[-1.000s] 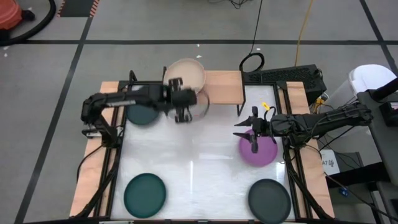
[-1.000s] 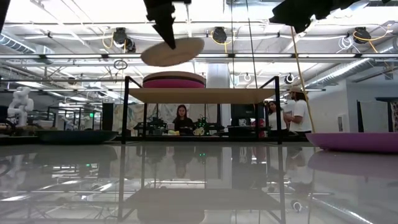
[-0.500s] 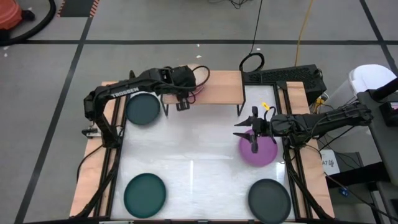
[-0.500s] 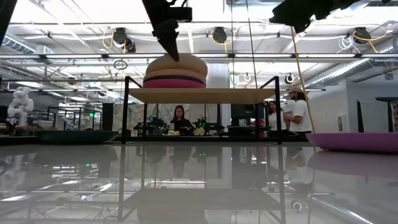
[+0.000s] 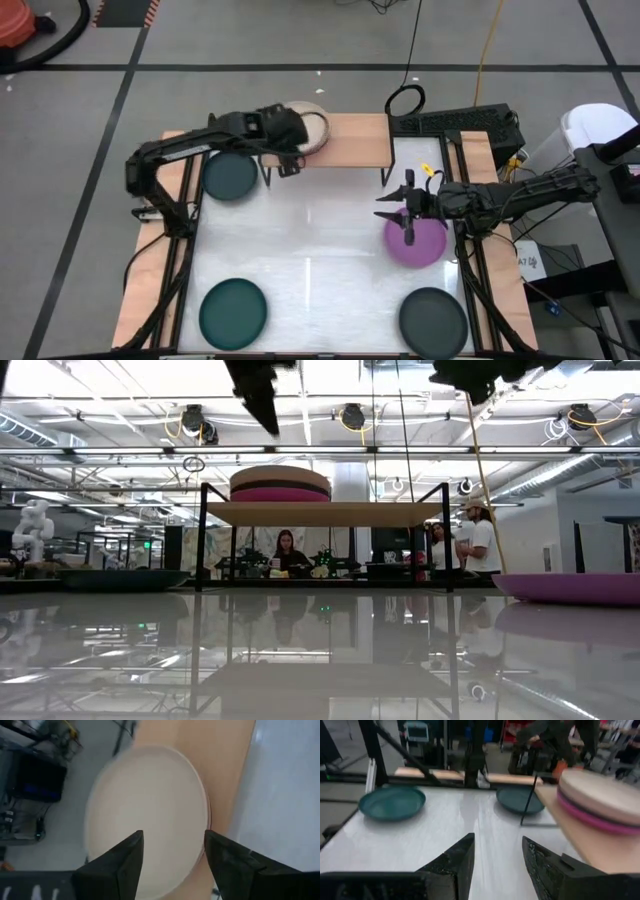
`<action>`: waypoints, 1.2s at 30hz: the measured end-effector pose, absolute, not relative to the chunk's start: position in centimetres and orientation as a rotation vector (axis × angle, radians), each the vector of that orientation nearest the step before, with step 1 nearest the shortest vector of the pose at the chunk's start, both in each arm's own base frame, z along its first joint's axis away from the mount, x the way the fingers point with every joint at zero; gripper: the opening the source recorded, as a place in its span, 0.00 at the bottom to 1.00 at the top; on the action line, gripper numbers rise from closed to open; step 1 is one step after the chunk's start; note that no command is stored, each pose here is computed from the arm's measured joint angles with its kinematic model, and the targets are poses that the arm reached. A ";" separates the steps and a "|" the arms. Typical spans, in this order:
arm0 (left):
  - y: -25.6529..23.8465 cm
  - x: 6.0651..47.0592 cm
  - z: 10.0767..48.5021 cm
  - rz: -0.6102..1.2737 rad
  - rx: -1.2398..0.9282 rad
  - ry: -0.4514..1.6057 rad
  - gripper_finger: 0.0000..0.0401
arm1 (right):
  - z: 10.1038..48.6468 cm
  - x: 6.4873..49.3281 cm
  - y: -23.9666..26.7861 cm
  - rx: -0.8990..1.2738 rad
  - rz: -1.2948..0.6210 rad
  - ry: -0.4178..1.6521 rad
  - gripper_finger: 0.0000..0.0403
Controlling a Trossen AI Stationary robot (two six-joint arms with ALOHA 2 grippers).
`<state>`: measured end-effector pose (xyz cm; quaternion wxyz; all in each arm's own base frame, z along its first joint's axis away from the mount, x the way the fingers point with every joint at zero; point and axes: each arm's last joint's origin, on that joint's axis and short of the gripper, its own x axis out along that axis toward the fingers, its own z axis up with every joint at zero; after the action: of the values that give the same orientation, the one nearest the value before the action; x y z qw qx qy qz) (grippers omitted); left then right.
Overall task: Place and stack plates onto a shelf
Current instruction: Stack the gray plate on top of the light brown plate on the shelf, then put the violet plate on the shelf
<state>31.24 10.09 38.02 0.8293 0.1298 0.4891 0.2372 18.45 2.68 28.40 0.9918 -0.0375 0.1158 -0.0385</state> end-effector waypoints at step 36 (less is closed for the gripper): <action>-1.9 24.2 30.2 0.248 -0.002 -0.026 0.54 | 22.6 22.5 10.0 0.157 -0.225 1.329 0.37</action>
<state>24.20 -1.87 30.18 0.9922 -0.0012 -0.0128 0.1239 22.45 9.96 22.63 0.7785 0.0726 0.6147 -0.1039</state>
